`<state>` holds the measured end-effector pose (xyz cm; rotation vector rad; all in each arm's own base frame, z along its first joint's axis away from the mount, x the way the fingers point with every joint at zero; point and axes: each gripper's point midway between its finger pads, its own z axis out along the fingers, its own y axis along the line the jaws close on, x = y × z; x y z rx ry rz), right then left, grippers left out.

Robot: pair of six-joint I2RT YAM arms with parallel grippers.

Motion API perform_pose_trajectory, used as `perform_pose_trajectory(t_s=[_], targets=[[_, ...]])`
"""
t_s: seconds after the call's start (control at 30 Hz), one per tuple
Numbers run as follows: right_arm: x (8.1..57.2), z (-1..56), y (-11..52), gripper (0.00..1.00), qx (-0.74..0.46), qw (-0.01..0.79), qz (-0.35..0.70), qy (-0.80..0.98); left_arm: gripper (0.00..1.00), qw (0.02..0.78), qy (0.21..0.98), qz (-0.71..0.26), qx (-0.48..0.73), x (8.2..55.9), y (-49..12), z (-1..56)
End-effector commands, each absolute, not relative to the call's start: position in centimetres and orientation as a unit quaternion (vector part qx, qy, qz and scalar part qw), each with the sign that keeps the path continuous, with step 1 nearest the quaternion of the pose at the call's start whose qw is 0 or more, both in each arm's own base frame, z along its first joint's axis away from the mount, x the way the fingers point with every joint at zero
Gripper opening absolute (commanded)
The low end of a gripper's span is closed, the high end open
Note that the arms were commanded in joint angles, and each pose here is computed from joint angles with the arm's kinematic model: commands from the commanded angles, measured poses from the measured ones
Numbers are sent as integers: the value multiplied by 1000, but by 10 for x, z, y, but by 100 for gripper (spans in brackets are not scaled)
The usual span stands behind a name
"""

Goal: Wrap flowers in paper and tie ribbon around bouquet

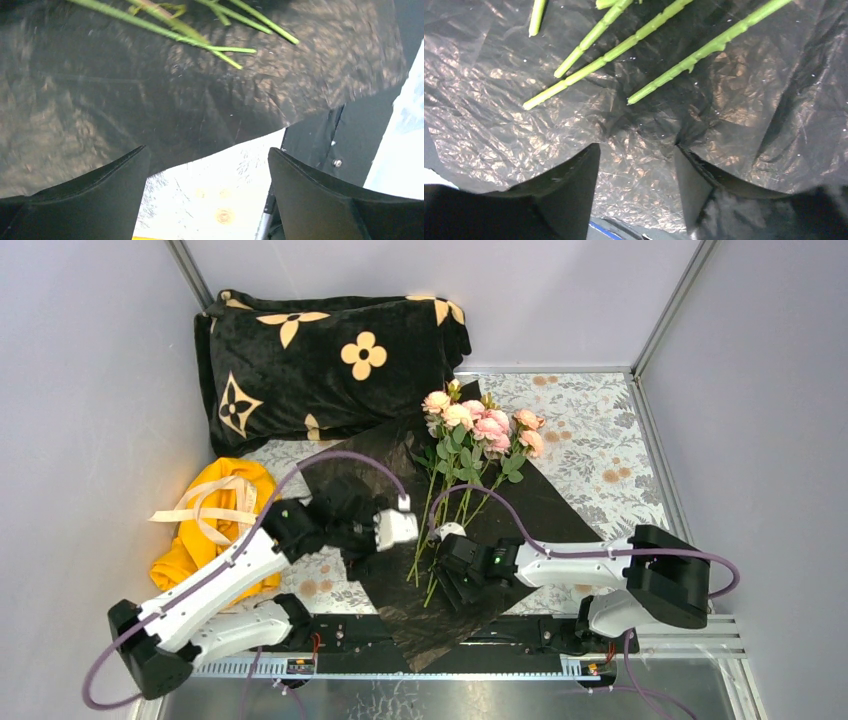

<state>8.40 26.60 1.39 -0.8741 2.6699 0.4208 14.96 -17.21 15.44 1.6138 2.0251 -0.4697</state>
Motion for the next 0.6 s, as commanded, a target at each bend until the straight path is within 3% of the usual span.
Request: perform_pose_trajectory(t_s=[0.0,0.07,0.17,0.37,0.57], targets=[[82,-18,246,55,-260,135,101,951,94,263,646,-121,706,121,-182,133],[80,-15,247,44,-253,134,107,952,94,281,580,-108,757,106,-199,117],[79,-4,254,36,-247,136,130,950,94,281,500,-100,813,81,-215,91],[75,10,270,37,-244,136,172,945,96,273,378,-120,877,36,-230,48],[74,14,269,36,-245,137,178,943,87,289,368,-128,875,25,-242,28]])
